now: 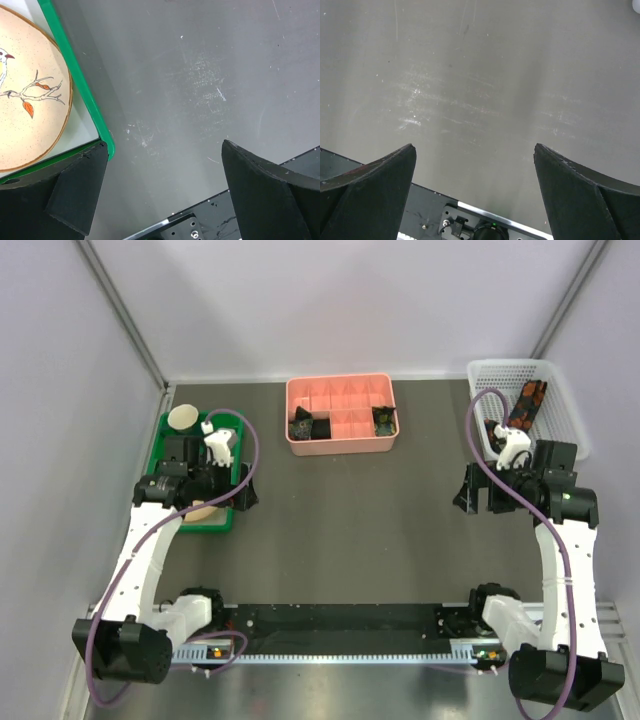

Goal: Roll the ties
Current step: Pick up the tie from the bin.

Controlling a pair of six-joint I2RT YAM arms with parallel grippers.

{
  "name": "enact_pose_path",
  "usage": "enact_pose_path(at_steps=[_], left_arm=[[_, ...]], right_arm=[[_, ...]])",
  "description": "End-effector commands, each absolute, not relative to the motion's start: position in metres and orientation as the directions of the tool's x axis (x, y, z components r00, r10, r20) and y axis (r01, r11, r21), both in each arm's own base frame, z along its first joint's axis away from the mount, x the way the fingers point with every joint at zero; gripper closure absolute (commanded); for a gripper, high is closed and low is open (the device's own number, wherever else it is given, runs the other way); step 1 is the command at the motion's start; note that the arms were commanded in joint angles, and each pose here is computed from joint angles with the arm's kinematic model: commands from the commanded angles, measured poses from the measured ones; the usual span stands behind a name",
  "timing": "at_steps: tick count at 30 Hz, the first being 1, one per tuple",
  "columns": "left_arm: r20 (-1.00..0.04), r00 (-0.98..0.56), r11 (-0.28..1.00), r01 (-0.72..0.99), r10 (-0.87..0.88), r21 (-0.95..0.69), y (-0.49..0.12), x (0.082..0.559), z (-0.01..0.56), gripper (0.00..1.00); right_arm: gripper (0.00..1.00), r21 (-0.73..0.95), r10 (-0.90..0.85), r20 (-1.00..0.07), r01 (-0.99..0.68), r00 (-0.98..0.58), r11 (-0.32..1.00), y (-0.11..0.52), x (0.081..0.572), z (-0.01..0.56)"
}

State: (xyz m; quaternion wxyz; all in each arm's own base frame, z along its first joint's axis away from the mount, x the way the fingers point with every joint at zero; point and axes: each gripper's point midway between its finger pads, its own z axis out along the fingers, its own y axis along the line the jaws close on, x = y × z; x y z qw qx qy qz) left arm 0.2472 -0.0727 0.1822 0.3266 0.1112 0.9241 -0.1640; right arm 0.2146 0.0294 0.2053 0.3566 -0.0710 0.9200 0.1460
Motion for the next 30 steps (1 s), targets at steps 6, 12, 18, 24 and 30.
enact_pose_path(at_steps=[6, 12, 18, 24, 30], left_arm=[[-0.758, -0.637, 0.934, 0.339, 0.138, -0.115, -0.062, 0.265, 0.235, 0.01], [-0.862, -0.501, 0.964, 0.258, 0.076, -0.065, -0.052, 0.305, 0.292, 0.01], [-0.875, -0.480, 0.971, 0.234, 0.064, -0.057, -0.049, 0.337, 0.306, 0.01], [-0.904, -0.417, 0.954, 0.296, 0.093, -0.038, -0.058, 0.349, 0.321, 0.01], [-0.897, -0.437, 0.931, 0.352, 0.070, -0.098, -0.073, 0.353, 0.307, 0.01]], right_arm=[[0.01, 0.136, -0.068, -0.721, -0.238, -0.689, 0.962, 0.014, 0.242, 0.252], [0.01, 0.106, -0.043, -0.788, -0.204, -0.615, 0.973, 0.002, 0.289, 0.321], [0.01, 0.072, 0.010, -0.804, -0.080, -0.594, 0.994, -0.035, 0.342, 0.343], [0.01, 0.078, 0.116, -0.816, 0.091, -0.566, 0.993, -0.093, 0.390, 0.353], [0.03, 0.017, 0.104, -0.815, 0.157, -0.570, 0.988, -0.127, 0.434, 0.324]])
